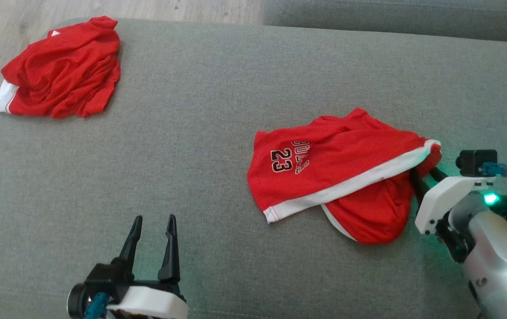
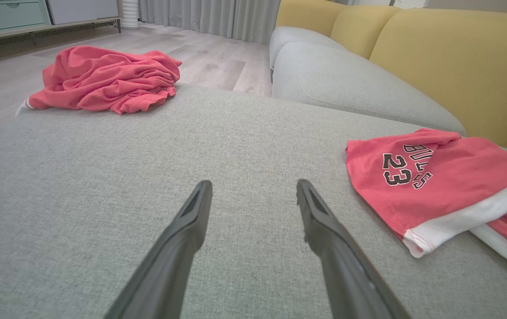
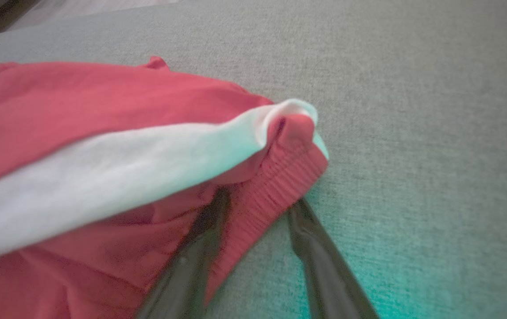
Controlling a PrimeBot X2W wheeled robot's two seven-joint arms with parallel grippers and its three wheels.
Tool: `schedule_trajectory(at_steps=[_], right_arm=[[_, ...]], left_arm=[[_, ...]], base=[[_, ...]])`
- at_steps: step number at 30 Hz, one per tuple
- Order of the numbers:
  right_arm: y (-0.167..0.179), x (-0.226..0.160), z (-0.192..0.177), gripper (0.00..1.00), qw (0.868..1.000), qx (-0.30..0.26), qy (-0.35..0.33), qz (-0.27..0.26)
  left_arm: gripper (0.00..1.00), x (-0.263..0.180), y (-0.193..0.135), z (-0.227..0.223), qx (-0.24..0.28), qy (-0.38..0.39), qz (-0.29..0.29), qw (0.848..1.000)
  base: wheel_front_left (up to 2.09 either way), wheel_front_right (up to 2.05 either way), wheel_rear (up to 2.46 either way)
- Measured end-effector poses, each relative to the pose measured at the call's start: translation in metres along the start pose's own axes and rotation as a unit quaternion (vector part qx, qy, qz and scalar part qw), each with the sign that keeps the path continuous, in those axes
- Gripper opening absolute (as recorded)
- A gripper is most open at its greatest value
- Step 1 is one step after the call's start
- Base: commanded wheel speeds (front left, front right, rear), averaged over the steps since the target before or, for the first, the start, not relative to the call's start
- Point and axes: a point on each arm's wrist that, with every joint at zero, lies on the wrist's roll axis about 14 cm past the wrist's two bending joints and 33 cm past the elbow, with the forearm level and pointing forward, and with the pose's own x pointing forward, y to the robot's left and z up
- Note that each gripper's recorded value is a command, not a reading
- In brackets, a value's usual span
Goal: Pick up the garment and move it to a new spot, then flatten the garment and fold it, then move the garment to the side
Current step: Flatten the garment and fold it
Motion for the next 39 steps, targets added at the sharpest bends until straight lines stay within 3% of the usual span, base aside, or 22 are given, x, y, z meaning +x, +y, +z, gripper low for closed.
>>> schedule_trajectory(at_steps=[3, 7, 10, 15, 22, 25, 31, 39], right_arm=[[-0.001, 0.002, 0.001, 0.0, 1.0, -0.005, 0.002, 0.003], [-0.011, 0.002, 0.027, 0.0, 0.999, -0.032, -0.043, -0.002], [-0.013, -0.002, 0.056, 0.0, 0.992, -0.084, -0.09, -0.003], [-0.011, -0.015, 0.096, 0.0, 0.971, -0.184, -0.154, 0.0], [-0.027, -0.04, 0.092, 0.0, 0.943, -0.297, -0.152, -0.008], [-0.027, -0.05, 0.059, 0.0, 0.945, -0.303, -0.122, 0.002], [-0.014, -0.068, -0.022, 0.0, 0.964, -0.257, -0.053, 0.03], [0.003, -0.076, -0.044, 0.01, 0.977, -0.207, -0.047, 0.033]], left_arm=[[1.0, 0.0, 0.001, -0.002, 0.0, 0.003, 0.001, 1.0], [1.0, 0.002, -0.001, -0.003, 0.001, 0.005, -0.001, 1.0], [1.0, 0.004, -0.004, -0.003, 0.002, 0.005, -0.007, 1.0], [1.0, 0.007, -0.012, -0.002, 0.004, 0.003, -0.021, 1.0], [1.0, 0.011, -0.025, 0.002, 0.007, -0.002, -0.042, 0.999], [1.0, 0.012, -0.03, 0.002, 0.005, -0.003, -0.046, 0.999], [1.0, 0.016, -0.038, 0.005, 0.008, -0.006, -0.061, 0.998], [1.0, 0.017, -0.042, 0.006, 0.012, -0.007, -0.069, 0.998]], base=[[0.0, 0.0, 0.0], [0.0, 0.0, 0.0], [0.0, 0.0, 0.0], [0.0, 0.0, 0.0], [0.0, 0.0, 0.0], [0.0, 0.0, 0.0], [0.0, 0.0, 0.0], [0.0, 0.0, 0.0]])
